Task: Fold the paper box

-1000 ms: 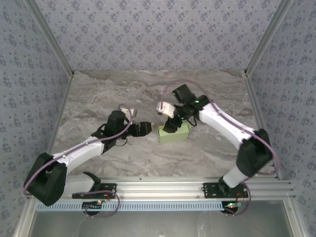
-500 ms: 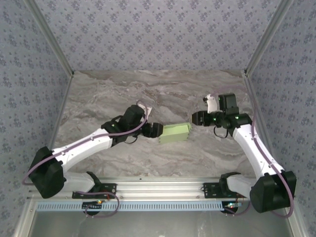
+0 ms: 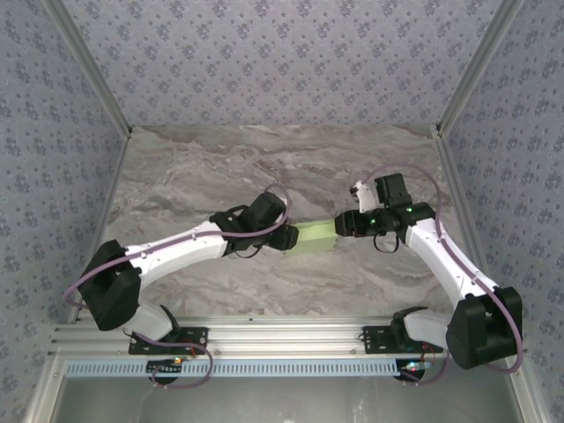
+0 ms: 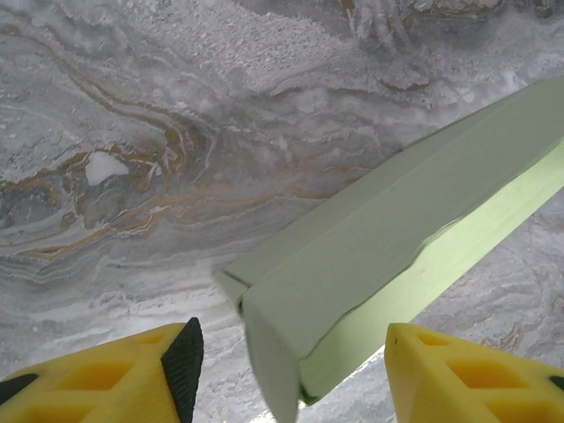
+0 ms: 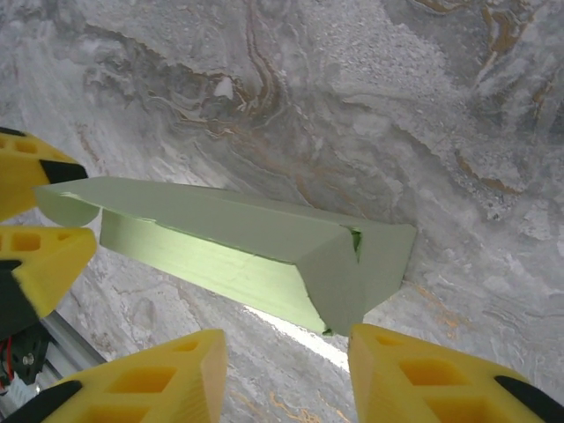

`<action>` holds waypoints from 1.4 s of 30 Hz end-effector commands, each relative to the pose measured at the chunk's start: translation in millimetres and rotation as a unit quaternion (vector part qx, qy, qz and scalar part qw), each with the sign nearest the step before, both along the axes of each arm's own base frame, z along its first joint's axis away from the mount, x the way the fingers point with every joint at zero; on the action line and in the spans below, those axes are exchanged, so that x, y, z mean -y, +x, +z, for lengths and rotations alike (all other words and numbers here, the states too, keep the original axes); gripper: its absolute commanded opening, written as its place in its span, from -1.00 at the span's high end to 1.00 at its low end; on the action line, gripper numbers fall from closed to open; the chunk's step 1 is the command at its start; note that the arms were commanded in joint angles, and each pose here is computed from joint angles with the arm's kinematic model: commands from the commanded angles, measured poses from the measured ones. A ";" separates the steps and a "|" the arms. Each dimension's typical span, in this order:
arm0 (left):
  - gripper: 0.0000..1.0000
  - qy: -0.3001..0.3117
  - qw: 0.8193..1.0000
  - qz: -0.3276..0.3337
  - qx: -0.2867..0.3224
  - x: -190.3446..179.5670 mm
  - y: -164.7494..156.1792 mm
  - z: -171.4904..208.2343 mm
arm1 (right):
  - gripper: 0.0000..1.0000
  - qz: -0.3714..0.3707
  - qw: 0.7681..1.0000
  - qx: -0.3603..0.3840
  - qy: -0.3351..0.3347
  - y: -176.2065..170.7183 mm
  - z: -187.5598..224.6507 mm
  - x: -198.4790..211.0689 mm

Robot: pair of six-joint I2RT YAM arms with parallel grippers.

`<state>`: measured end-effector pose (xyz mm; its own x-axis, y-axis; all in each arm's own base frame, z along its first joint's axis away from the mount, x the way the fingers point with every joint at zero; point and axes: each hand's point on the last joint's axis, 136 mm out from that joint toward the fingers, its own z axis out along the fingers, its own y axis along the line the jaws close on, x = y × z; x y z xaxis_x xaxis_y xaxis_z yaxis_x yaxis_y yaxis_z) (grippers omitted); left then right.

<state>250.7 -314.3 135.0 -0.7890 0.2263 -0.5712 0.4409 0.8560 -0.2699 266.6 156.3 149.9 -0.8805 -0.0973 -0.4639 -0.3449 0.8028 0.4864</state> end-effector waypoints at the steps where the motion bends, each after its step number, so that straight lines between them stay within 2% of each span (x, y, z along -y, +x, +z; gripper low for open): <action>1: -0.12 0.002 1.000 0.010 0.010 4.5 4.4 12.8 | 0.22 0.001 1.000 0.002 -0.015 2.7 2.2 -0.5; 7: 0.08 0.011 1.000 0.013 0.002 7.1 5.6 5.9 | 0.28 0.006 1.000 0.002 -0.024 1.9 -0.9 -5.5; 13: 0.18 0.025 1.000 0.013 -0.005 9.4 6.7 -0.4 | 0.30 0.012 0.997 0.016 -0.080 3.8 -6.7 -3.3; 17: 0.24 0.032 0.999 0.016 -0.004 8.4 7.6 -2.4 | 0.45 0.013 0.993 0.026 -0.116 6.1 -8.9 -2.8; 23: 0.38 0.035 0.999 0.024 -0.001 7.2 10.0 1.4 | 0.67 0.020 0.991 0.035 -0.126 6.0 -3.6 -10.6; 27: 0.43 0.047 0.998 0.032 0.000 3.8 12.5 3.4 | 0.73 0.020 0.990 0.036 -0.137 4.6 -5.2 -12.0; 33: 0.56 0.044 0.998 0.037 -0.009 7.3 13.2 3.8 | 0.78 0.019 0.987 0.036 -0.158 2.9 -10.3 -7.5; 42: 0.66 -0.005 0.997 0.040 -0.063 30.4 5.8 -9.7 | 0.90 0.020 0.985 0.033 -0.169 2.0 -18.0 -4.6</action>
<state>262.9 -320.2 123.2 -0.8449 0.1846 -0.5021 0.3327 0.9162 -0.2232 272.7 157.7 135.2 -0.8363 -0.2722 -0.4760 -0.3900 0.9055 0.1673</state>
